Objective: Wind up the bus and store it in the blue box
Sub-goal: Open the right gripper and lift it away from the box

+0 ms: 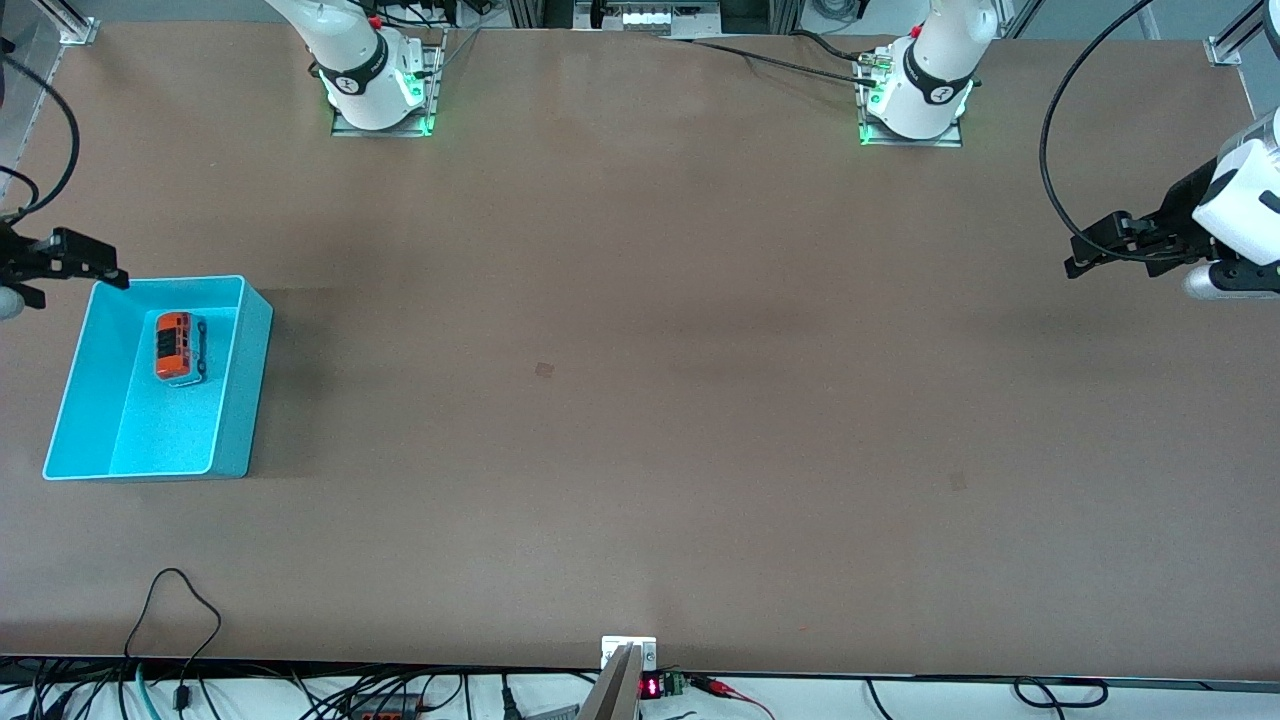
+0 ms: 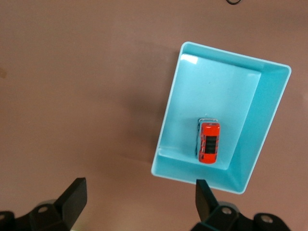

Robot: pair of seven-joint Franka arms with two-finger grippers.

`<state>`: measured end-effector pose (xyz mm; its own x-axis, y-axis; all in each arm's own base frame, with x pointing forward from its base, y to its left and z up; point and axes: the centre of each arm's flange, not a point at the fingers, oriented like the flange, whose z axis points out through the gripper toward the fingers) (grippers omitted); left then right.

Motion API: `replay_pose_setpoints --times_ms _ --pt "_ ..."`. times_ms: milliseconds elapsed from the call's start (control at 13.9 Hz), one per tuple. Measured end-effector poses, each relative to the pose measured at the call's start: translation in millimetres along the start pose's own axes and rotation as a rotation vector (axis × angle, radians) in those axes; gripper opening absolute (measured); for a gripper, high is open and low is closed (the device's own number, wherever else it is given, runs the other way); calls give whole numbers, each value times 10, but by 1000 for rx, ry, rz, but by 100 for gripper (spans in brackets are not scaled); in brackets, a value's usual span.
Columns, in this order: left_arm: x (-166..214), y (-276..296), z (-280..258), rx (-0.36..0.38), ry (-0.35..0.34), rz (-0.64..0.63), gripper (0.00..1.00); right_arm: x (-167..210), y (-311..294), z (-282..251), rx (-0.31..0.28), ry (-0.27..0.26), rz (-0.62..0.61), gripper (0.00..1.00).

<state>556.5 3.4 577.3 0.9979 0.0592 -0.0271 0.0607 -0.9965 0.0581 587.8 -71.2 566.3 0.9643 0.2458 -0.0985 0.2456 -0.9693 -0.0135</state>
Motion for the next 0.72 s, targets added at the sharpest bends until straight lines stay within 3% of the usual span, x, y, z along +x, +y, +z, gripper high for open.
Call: replay_pose_setpoints --times_ms 215,717 --pt "0 -4 0 0 0 -1 100 70 -381 -116 -7 -17 111 100" --pt "0 -5 0 0 0 -1 100 122 -452 -73 -16 -23 134 100"
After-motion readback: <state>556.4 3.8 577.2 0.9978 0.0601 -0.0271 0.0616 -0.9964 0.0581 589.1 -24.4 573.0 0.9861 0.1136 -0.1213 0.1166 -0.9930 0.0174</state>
